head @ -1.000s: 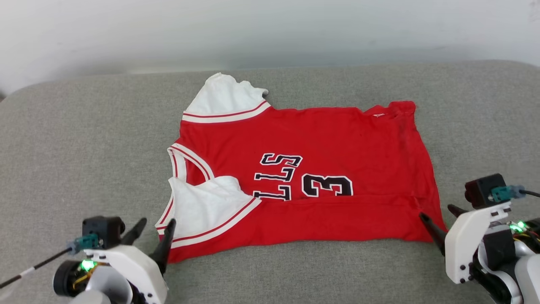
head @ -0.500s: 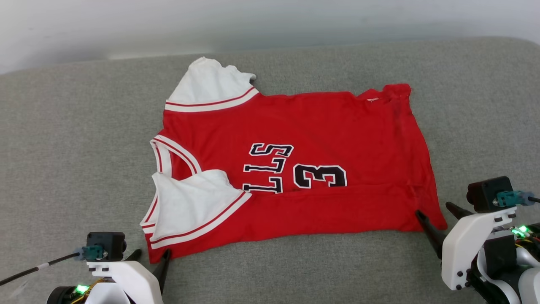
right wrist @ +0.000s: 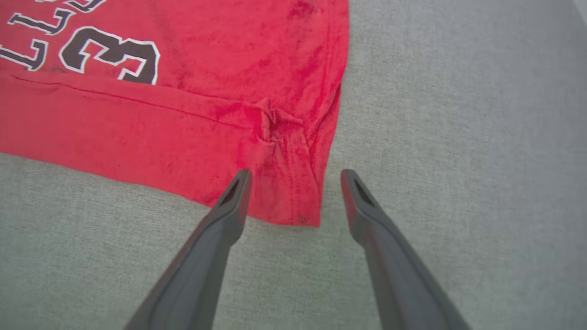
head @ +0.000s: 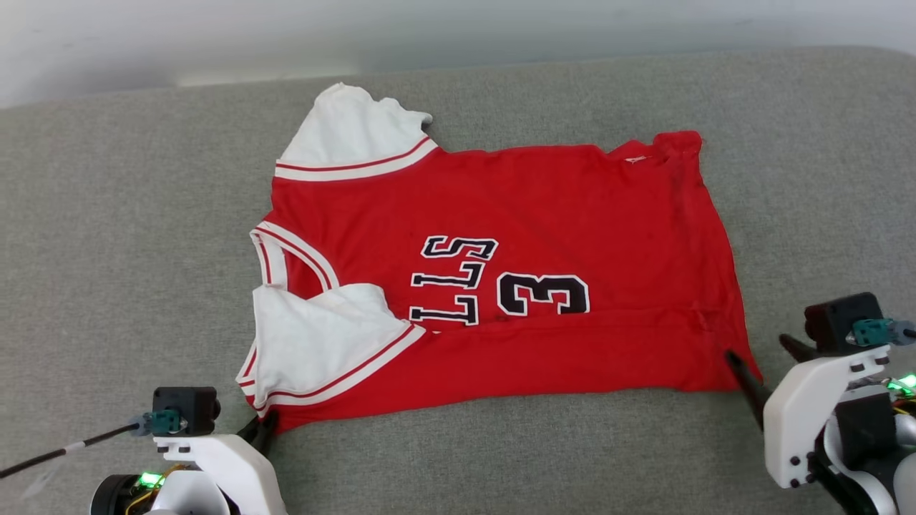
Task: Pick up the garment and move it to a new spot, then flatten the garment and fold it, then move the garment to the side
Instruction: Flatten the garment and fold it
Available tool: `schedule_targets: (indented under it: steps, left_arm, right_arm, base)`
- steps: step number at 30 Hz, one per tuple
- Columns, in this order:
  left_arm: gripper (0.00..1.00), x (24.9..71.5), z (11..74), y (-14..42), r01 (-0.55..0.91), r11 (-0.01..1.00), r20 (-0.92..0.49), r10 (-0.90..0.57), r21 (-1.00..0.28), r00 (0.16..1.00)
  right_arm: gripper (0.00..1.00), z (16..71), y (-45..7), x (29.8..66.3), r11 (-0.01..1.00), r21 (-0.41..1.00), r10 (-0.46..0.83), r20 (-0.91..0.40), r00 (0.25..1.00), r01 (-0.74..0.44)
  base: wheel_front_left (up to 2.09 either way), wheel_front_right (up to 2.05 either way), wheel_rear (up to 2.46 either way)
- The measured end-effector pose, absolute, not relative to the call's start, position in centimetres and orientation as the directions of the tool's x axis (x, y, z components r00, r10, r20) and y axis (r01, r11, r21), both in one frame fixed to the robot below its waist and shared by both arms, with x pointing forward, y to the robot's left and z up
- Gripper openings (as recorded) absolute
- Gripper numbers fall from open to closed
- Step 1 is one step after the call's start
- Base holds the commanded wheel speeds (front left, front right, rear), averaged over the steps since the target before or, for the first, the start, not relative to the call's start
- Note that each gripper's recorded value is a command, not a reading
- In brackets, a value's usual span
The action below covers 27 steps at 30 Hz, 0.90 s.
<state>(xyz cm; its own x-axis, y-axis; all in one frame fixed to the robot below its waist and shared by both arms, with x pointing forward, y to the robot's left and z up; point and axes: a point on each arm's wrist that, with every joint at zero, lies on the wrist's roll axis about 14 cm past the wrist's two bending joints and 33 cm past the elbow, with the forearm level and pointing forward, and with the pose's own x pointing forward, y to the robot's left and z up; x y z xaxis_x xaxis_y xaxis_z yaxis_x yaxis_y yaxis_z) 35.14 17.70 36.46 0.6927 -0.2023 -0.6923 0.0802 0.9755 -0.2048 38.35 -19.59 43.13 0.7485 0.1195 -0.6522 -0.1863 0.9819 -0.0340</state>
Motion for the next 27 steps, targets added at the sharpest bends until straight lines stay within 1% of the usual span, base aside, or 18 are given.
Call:
schedule_targets:
  steps: [2,5,12,17,23,24,25,26,27]
  left_arm:
    - [0.0,35.2,37.1,17.8,0.092,0.976,-0.671,-0.201,-0.195,0.713]
    - [0.0,35.3,38.5,17.6,0.11,0.976,-0.626,-0.206,-0.188,0.752]
    - [0.0,35.5,42.0,17.3,0.141,0.975,-0.539,-0.213,-0.172,0.815]
    - [0.0,35.4,42.9,16.9,0.151,0.972,-0.524,-0.225,-0.181,0.822]
    - [0.0,35.3,42.2,17.3,0.143,0.975,-0.547,-0.214,-0.171,0.809]
    - [0.0,35.2,42.1,17.3,0.142,0.975,-0.55,-0.214,-0.17,0.807]
    - [0.0,35.2,42.0,17.4,0.143,0.975,-0.555,-0.214,-0.17,0.804]
    - [0.0,35.1,41.9,17.4,0.144,0.975,-0.562,-0.215,-0.168,0.799]
    - [0.0,34.9,41.6,17.4,0.148,0.975,-0.572,-0.216,-0.164,0.791]
  right_arm:
    - [1.0,43.2,-20.3,38.4,0.982,-0.061,0.096,-0.657,0.748,-0.179]
    - [1.0,42.6,-20.3,38.2,0.984,-0.052,0.091,-0.679,0.729,-0.171]
    - [1.0,40.0,-19.8,37.9,0.984,-0.036,0.091,-0.744,0.661,-0.176]
    - [1.0,37.8,-20.0,38.0,0.983,-0.049,0.069,-0.791,0.608,-0.174]
    - [1.0,36.2,-19.7,38.4,0.986,-0.029,0.071,-0.814,0.577,-0.162]
    - [0.82,36.0,-19.6,38.4,0.987,-0.019,0.076,-0.816,0.573,-0.158]
    - [0.42,35.9,-19.5,38.4,0.988,-0.011,0.079,-0.819,0.569,-0.154]
    - [0.11,35.8,-19.4,38.4,0.988,-0.007,0.082,-0.82,0.566,-0.153]
    - [0.0,35.8,-19.3,38.4,0.988,-0.004,0.086,-0.821,0.565,-0.155]
  base:
    - [0.0,0.0,0.0]
    - [0.0,0.0,0.0]
    - [0.0,0.0,0.0]
    - [0.0,0.0,0.0]
    - [0.0,0.0,0.0]
    - [0.0,0.0,0.0]
    - [0.0,0.0,0.0]
    - [0.0,0.0,0.0]
    - [0.0,0.0,0.0]
